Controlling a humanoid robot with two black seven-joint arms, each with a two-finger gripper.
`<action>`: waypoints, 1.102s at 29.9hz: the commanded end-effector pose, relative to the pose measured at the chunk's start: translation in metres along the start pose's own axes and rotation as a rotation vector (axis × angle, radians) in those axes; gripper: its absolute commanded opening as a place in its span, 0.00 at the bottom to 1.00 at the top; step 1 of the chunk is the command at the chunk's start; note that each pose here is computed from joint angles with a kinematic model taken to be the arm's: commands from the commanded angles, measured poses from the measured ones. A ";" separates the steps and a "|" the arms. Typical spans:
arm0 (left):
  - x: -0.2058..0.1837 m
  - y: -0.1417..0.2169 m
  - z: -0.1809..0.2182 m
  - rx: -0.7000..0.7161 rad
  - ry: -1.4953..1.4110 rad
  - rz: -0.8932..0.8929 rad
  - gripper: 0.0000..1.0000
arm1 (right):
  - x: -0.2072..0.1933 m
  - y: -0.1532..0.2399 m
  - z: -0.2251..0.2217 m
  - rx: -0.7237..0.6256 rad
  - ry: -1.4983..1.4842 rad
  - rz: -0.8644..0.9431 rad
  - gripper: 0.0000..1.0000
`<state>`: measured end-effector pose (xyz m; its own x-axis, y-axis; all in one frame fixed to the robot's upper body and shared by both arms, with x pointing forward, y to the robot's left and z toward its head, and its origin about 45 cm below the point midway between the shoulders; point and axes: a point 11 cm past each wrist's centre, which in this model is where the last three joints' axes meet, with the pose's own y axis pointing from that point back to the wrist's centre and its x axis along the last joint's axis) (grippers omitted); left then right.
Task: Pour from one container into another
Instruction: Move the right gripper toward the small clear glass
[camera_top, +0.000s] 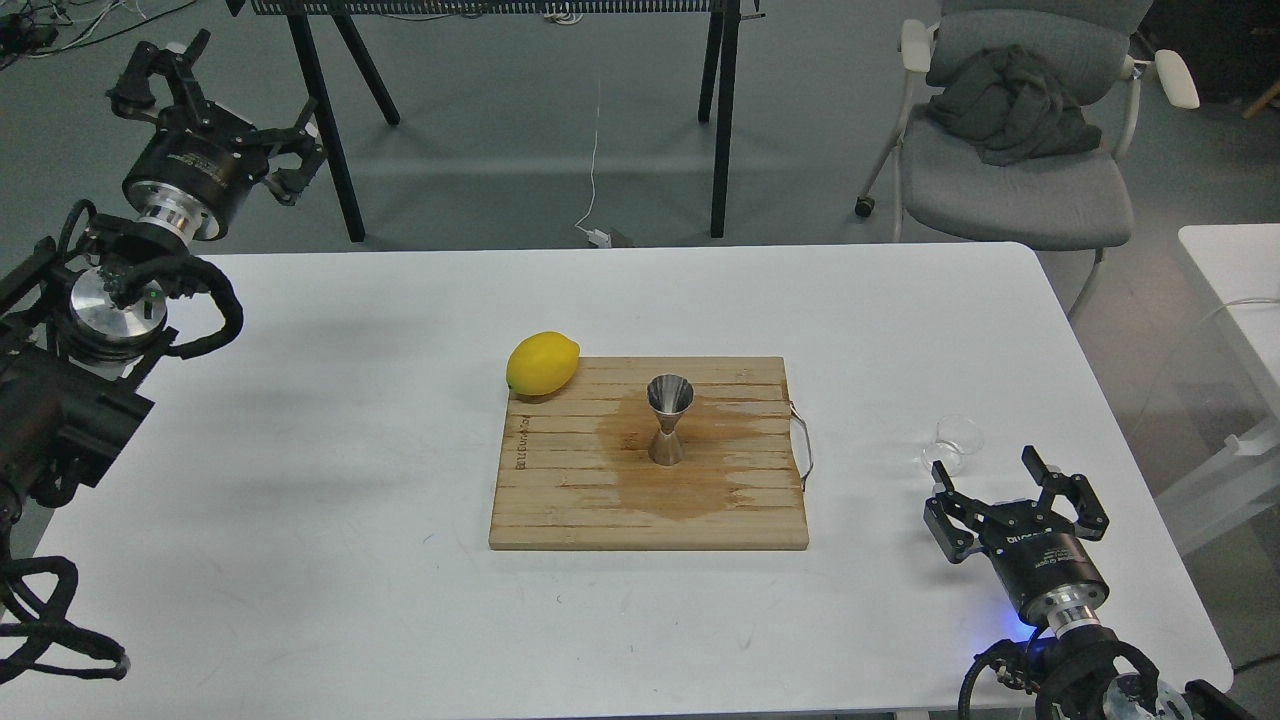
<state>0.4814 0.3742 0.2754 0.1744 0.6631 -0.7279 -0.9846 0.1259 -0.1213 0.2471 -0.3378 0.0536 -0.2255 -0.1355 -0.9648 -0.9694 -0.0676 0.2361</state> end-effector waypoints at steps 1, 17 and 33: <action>0.001 0.000 -0.001 0.001 0.000 0.003 1.00 | -0.002 -0.001 -0.003 0.015 -0.017 -0.005 0.98; 0.008 0.005 -0.005 -0.007 -0.002 0.018 1.00 | -0.003 -0.020 -0.012 0.051 -0.018 0.115 0.97; 0.010 0.006 -0.004 -0.015 -0.001 0.024 1.00 | 0.005 -0.038 0.005 0.012 -0.015 0.231 0.98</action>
<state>0.4775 0.3791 0.2671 0.1540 0.6663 -0.7296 -0.9881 0.0992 -0.1179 0.2789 -0.3342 0.0409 -0.4296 -0.1295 -0.8937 -0.8998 -0.0216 0.4357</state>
